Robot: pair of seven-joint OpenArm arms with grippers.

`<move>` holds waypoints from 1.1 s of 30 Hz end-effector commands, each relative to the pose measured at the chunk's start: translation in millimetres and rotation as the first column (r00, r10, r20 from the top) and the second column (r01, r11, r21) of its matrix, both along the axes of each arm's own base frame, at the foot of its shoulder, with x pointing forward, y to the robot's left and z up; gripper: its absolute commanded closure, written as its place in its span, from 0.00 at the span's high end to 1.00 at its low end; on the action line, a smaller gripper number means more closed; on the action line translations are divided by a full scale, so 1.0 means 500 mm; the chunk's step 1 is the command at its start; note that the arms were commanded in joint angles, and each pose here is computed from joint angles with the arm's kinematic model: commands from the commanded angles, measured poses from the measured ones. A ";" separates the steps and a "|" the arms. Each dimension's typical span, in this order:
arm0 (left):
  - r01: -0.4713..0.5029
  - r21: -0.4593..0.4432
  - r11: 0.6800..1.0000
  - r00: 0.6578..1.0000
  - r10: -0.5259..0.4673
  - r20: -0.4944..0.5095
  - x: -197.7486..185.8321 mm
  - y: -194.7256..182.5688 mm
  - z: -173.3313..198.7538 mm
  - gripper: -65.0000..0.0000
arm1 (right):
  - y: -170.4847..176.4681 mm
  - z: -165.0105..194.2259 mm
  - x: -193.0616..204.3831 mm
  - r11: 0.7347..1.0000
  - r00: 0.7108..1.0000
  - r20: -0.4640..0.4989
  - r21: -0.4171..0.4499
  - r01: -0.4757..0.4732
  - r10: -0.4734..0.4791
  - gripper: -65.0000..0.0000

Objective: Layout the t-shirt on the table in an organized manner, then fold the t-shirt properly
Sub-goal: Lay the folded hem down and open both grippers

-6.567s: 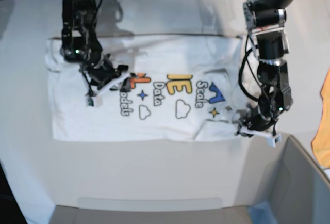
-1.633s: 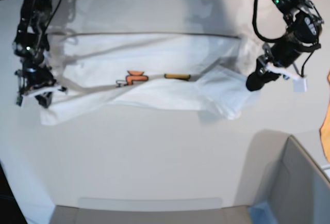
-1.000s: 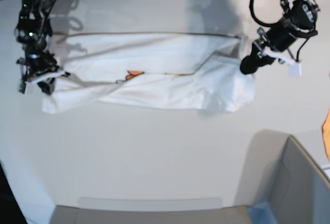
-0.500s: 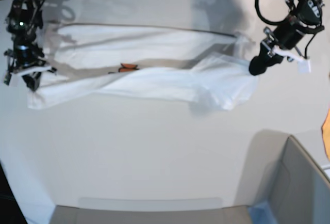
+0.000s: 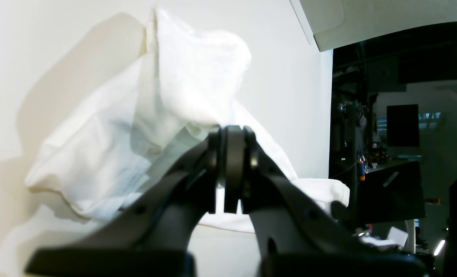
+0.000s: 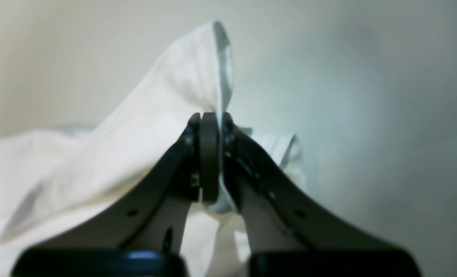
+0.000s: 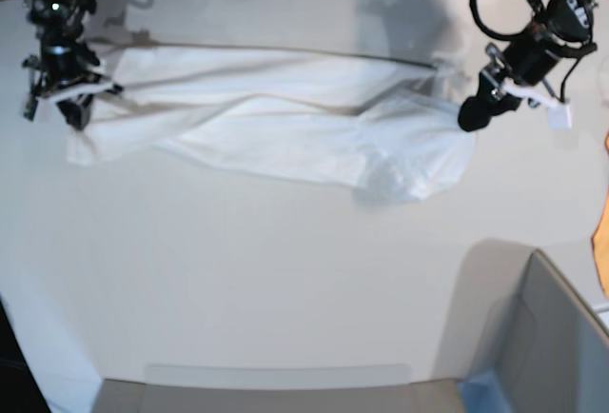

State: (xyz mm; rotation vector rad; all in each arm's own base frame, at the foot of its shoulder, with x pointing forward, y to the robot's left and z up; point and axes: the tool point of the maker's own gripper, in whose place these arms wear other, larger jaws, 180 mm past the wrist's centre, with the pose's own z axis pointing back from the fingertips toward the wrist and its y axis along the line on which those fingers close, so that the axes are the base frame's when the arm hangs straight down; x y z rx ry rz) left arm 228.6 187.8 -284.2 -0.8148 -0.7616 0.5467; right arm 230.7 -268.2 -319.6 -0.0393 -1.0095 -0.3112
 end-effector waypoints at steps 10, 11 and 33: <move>0.021 -0.013 1.000 1.000 -0.020 0.019 0.001 -0.007 0.016 0.00 | -0.007 -0.045 -0.055 1.000 0.996 -0.084 0.001 0.019 -0.019 0.00; 0.022 -0.014 1.000 1.000 -0.021 0.018 0.001 -0.008 0.015 0.00 | -0.015 -0.061 -0.061 0.999 0.994 -0.105 0.005 0.031 -0.031 0.00; 0.039 0.071 0.997 0.978 -0.023 -0.210 -0.061 -0.004 -0.101 0.00 | -0.066 -0.137 -0.091 0.995 0.974 -0.203 0.007 0.103 -0.099 0.00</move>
